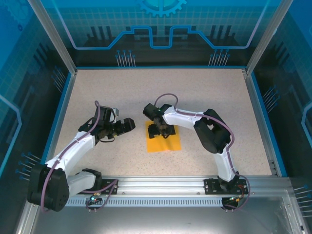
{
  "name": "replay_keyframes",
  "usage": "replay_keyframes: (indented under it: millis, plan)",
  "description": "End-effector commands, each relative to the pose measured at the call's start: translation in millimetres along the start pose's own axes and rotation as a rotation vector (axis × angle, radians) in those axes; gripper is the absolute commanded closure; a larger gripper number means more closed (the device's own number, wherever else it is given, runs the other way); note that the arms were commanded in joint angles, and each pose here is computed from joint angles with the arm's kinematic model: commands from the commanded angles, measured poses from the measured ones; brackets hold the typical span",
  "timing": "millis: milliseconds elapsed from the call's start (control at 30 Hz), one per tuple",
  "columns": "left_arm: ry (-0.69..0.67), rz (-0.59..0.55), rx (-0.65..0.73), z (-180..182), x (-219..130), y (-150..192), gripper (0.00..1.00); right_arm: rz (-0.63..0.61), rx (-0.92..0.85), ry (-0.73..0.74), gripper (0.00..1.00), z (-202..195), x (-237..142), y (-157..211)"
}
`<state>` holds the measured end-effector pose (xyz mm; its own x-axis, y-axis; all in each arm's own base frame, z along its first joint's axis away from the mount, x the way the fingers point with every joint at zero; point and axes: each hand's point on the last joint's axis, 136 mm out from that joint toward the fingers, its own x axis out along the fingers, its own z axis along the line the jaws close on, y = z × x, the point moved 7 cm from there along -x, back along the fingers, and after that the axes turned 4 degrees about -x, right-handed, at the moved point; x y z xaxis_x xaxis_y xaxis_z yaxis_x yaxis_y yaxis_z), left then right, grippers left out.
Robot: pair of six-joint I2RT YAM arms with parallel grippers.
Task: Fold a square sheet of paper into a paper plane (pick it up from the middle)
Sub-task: Fold the square sheet of paper in half at the center of the table.
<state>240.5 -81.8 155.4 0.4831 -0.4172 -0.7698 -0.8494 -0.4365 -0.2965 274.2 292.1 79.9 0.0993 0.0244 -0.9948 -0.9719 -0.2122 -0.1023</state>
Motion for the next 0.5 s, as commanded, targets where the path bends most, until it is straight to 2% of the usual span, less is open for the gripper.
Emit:
replay_keyframes:
  millis: [0,100,267,467]
  plan:
    - [0.041,-0.008,0.024,-10,-8,-6,0.01,0.123,-0.006,0.034,0.16,-4,34,27]
    - [0.042,-0.009,0.024,-10,-8,-6,0.02,0.072,0.003,-0.013,0.23,-2,15,18]
    - [0.043,-0.01,0.025,-10,-10,-5,0.01,0.004,0.057,-0.079,0.42,-8,-10,6]
    - [0.044,-0.014,0.026,-11,-12,-5,0.02,-0.05,0.084,-0.086,0.65,-16,-31,1]
